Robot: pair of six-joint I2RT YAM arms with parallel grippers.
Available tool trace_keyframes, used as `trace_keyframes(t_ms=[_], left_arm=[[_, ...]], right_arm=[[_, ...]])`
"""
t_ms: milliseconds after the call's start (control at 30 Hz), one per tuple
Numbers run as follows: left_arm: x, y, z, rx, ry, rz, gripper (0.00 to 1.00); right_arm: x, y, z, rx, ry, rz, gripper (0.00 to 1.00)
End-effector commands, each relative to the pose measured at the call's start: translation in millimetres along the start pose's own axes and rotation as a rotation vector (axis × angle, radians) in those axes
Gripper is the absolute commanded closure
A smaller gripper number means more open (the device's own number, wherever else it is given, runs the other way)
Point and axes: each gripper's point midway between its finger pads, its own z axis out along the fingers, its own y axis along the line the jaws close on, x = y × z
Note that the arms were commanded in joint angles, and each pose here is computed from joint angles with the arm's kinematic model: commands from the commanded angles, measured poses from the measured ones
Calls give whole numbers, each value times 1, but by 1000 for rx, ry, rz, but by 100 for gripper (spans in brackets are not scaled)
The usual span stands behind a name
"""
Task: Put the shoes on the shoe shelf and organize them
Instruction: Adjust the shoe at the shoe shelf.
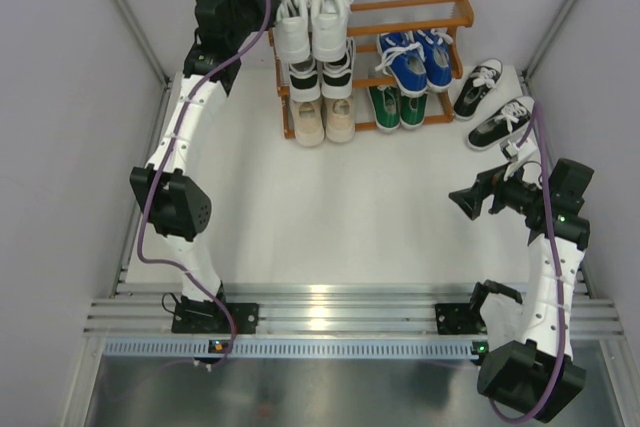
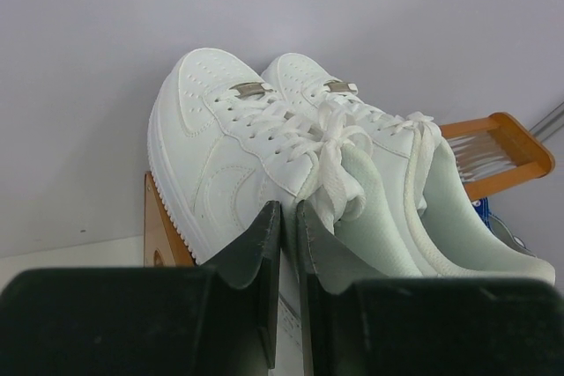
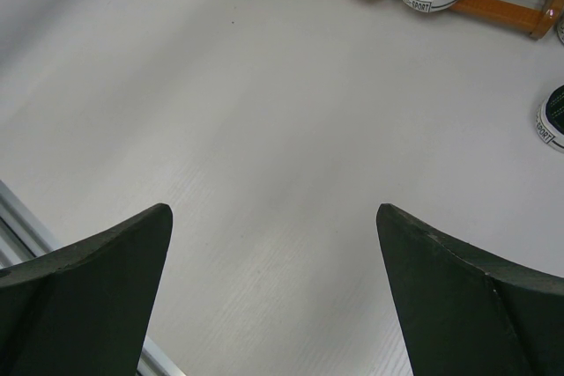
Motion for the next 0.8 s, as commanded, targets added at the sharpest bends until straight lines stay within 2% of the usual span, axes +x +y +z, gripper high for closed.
trace_keyframes(t_ms=[0, 767], left_arm=[[-79, -35, -28, 85, -203, 22, 90], [19, -2, 13, 64, -11, -7, 79]], right_arm=[[-5, -1, -1, -9, -22, -30, 1], [-4, -1, -2, -8, -20, -28, 1]])
